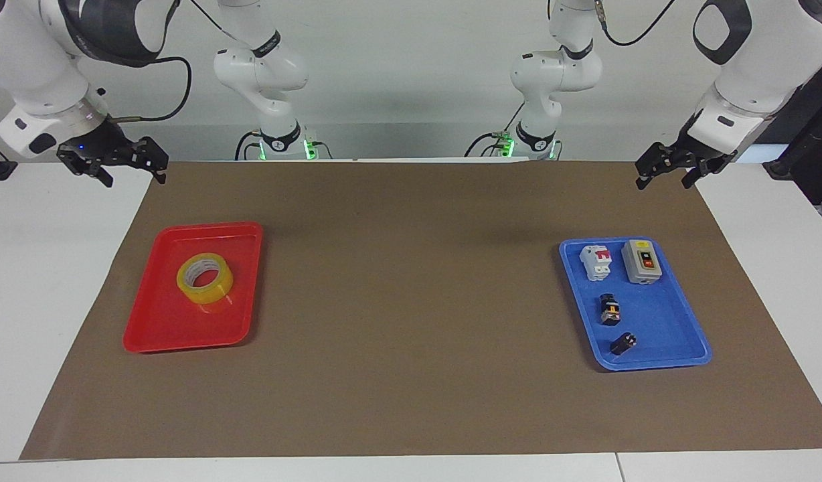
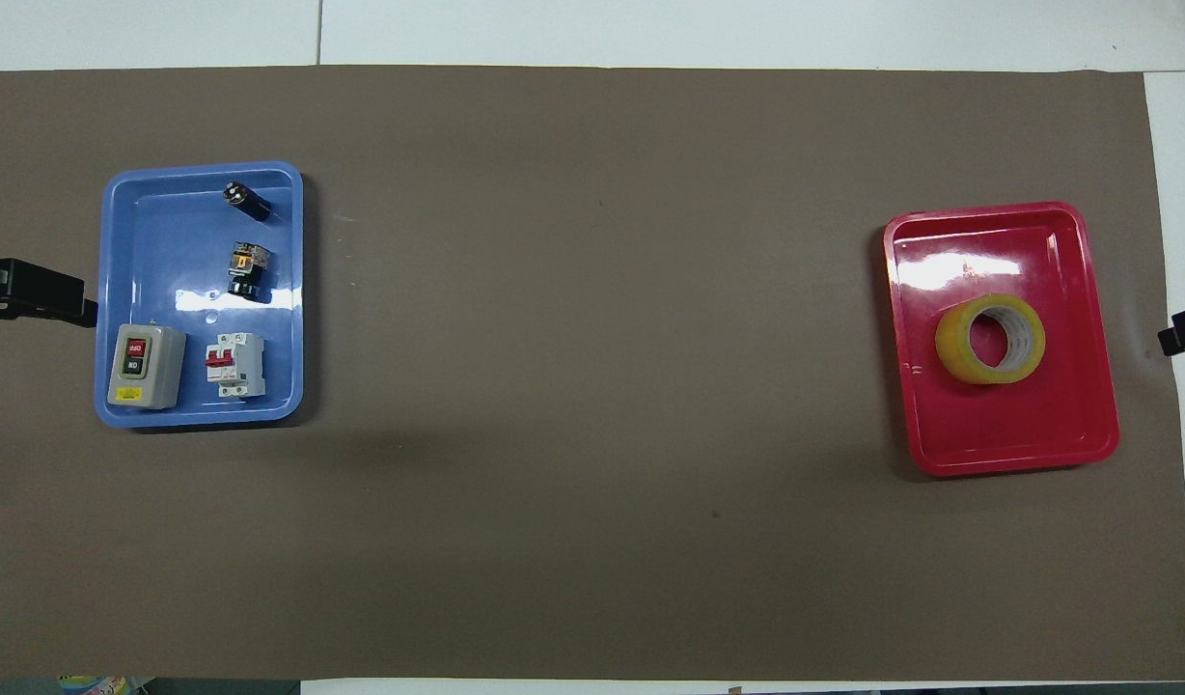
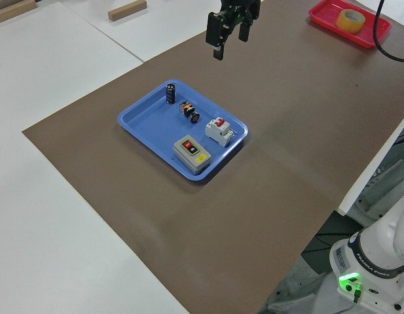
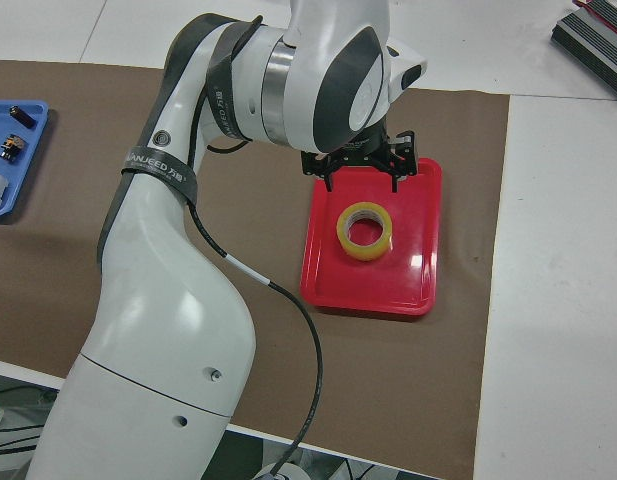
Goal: Place and move tape with both arms
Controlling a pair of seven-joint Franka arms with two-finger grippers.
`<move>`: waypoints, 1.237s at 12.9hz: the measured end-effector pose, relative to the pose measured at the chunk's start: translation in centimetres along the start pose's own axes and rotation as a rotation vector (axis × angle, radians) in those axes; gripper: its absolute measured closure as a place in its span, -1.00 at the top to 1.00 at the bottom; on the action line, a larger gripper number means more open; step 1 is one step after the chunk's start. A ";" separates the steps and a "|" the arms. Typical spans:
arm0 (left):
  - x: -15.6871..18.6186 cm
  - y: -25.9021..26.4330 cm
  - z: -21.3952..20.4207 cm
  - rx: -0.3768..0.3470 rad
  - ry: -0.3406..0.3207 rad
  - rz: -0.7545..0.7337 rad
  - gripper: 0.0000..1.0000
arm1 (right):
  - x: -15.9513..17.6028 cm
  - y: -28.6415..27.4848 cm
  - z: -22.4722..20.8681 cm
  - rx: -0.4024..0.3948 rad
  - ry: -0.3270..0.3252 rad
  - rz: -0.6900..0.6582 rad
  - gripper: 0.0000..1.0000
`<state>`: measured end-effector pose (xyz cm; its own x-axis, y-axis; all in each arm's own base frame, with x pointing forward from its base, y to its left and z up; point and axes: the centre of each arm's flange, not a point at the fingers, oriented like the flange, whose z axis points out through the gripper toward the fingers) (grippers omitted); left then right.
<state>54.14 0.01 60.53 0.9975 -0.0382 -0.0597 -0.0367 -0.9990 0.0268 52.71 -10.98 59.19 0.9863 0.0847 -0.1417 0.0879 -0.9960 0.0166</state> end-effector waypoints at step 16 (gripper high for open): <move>0.0 0.0 0.0 0.000 0.000 0.000 1.00 | 1.3 -1.4 -0.7 -0.025 0.068 -0.029 1.00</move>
<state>54.14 -0.01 60.53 0.9975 -0.0385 -0.0597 -0.0370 -0.9990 0.0268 53.96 -9.47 59.64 0.9903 0.1164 -0.0754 0.1194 -0.9921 0.0378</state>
